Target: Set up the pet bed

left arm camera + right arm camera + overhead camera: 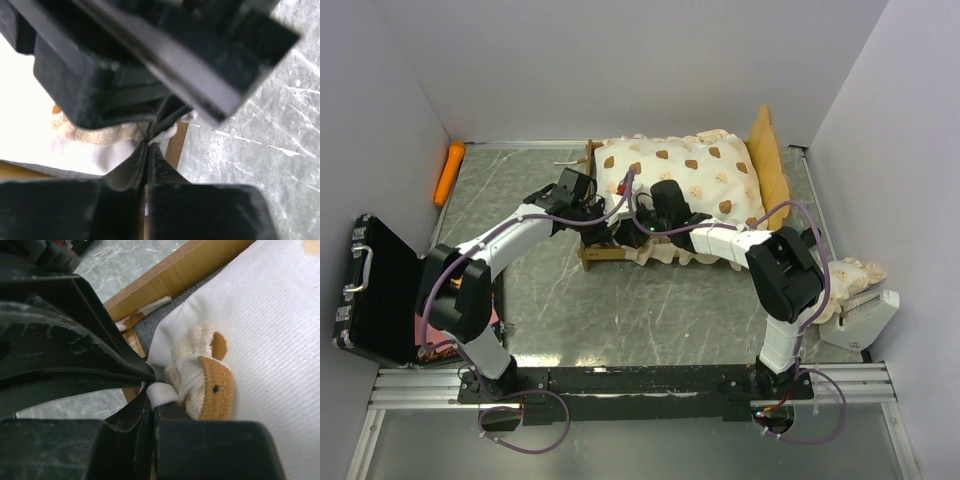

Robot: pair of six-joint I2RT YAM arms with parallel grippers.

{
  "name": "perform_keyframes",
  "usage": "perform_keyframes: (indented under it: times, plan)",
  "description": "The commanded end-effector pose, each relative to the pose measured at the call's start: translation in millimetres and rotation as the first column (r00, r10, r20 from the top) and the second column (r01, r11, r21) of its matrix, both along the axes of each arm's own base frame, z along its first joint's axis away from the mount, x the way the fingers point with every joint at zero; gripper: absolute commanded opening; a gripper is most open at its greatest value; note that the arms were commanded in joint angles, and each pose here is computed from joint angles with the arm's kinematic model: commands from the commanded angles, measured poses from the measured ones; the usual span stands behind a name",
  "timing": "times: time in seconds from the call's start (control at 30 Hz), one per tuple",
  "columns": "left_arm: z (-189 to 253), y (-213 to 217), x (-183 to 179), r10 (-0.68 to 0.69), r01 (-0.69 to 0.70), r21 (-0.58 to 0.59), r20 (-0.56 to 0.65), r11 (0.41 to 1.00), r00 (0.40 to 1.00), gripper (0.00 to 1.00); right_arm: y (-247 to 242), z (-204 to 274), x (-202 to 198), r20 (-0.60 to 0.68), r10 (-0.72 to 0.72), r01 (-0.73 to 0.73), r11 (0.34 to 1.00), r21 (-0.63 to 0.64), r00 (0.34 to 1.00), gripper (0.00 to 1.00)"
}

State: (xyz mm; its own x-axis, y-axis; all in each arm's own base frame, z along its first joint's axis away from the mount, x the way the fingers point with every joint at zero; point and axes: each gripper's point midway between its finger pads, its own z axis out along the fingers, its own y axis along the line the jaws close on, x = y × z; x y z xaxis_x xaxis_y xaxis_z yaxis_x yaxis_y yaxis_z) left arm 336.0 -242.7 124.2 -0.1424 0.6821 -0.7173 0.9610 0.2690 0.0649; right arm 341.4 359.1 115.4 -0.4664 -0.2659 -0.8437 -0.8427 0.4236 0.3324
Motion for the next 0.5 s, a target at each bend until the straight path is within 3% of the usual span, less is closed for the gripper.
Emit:
perform_keyframes:
  times: [0.0, 0.23, 0.47]
  plan:
    - [6.0, -2.2, -16.3, -0.008, 0.008, -0.005, -0.075, 1.000, 0.997, 0.01, -3.6, 16.9, 19.2, 0.092, -0.036, 0.034, 0.999, 0.026, 0.995, 0.00]
    - [56.8, -17.2, -32.9, 0.012, -0.035, -0.123, -0.181, 0.992, 0.983, 0.01, -6.8, 9.3, 34.0, 0.087, -0.075, 0.075, 0.997, 0.000, 0.993, 0.00]
    - [46.0, -18.3, -84.4, -0.038, -0.026, -0.171, -0.363, 0.985, 0.931, 0.01, -12.0, 18.0, 32.6, 0.082, -0.081, 0.079, 0.997, 0.023, 0.993, 0.00]
